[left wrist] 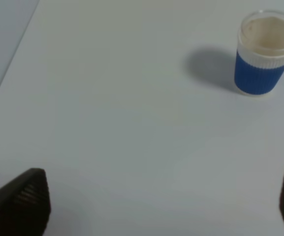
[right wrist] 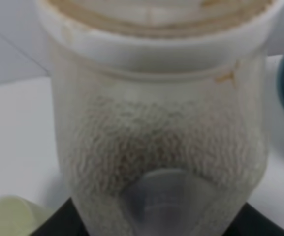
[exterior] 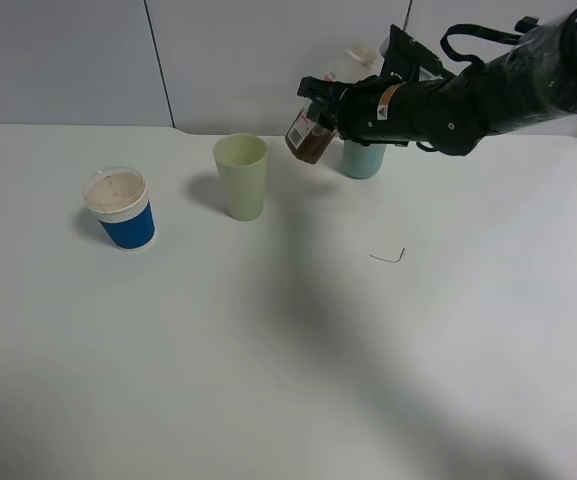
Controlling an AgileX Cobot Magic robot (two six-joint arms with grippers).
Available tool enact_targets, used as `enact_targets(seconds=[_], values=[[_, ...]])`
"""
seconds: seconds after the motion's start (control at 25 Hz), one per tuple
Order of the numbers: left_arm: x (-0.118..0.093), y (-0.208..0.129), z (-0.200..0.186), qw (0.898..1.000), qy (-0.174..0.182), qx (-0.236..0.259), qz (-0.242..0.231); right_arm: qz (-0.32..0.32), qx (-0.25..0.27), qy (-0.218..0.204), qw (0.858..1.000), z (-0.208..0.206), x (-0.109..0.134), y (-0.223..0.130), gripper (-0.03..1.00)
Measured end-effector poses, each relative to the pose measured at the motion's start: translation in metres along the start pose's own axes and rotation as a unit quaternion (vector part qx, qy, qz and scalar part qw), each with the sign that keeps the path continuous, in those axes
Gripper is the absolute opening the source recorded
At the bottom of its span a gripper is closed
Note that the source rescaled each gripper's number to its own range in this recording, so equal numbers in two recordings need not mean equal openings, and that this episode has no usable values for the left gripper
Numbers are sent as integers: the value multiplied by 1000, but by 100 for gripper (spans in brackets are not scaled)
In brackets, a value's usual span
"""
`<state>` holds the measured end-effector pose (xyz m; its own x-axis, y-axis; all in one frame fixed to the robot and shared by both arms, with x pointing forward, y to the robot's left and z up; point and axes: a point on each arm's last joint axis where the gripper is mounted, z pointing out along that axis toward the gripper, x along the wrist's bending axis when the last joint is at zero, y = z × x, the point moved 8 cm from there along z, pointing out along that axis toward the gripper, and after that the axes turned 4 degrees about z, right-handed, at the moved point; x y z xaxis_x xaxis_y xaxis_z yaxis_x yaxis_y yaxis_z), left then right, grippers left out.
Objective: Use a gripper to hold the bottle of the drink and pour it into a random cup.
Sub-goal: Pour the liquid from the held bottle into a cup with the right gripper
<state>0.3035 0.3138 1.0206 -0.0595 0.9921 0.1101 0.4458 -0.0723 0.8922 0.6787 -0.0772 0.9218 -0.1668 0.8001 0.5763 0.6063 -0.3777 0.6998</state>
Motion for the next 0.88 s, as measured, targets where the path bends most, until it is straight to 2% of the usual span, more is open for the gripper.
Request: enact_targets(seconds=[0.28, 0.88], values=[[0, 0, 0, 1000, 0, 0, 0, 95, -15, 47, 994, 10, 7, -3, 2], [0, 0, 0, 1000, 1, 0, 0, 177, -34, 96, 979, 9, 12, 10, 2]])
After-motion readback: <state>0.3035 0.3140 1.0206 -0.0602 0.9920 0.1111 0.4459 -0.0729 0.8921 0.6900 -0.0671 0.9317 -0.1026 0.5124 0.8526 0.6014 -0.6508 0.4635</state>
